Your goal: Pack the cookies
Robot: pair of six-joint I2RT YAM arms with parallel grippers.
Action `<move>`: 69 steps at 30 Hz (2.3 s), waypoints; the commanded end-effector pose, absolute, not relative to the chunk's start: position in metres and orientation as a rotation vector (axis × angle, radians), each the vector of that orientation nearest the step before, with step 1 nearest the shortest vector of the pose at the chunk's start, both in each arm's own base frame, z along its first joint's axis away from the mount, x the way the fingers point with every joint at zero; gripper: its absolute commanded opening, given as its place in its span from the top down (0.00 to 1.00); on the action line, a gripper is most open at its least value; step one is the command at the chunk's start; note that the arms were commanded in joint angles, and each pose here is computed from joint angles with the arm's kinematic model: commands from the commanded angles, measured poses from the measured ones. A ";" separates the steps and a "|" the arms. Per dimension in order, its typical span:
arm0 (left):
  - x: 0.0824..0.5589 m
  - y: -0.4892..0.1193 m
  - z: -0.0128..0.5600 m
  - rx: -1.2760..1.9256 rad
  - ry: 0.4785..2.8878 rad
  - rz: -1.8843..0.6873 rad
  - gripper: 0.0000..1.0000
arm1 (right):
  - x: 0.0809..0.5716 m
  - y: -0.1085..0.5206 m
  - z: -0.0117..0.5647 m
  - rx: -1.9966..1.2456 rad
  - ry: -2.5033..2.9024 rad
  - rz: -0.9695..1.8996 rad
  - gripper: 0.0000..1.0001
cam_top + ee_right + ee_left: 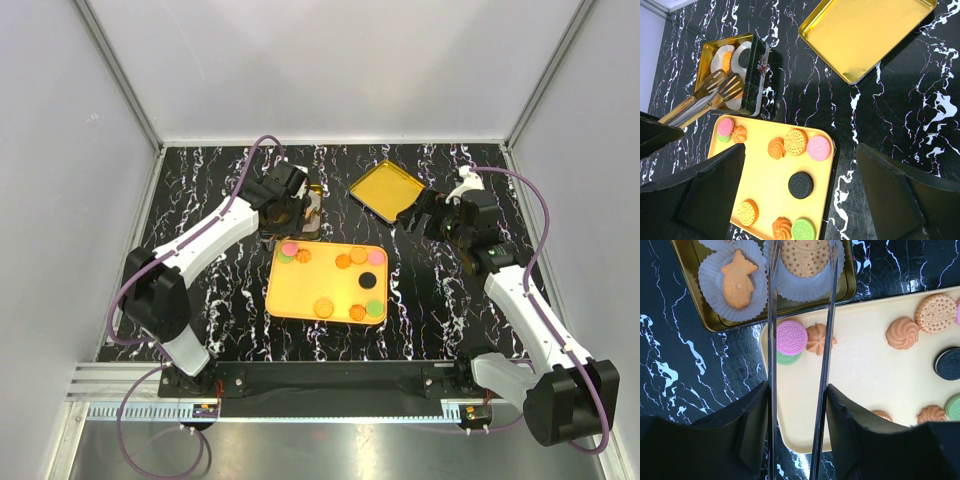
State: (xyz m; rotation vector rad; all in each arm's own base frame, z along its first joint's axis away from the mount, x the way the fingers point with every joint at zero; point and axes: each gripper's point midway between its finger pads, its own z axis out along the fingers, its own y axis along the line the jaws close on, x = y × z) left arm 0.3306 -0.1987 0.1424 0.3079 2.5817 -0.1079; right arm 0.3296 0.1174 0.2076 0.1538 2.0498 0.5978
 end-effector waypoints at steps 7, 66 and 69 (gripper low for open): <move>0.333 -0.200 0.163 0.302 2.509 -0.166 0.49 | 0.330 0.120 0.216 0.121 2.024 0.611 0.00; 0.392 0.044 0.071 -0.745 2.496 0.174 0.01 | 0.340 0.125 0.183 0.117 2.149 0.598 0.00; 0.388 0.049 0.105 -0.759 2.421 0.192 0.01 | 0.342 0.124 0.178 0.121 2.163 0.590 0.00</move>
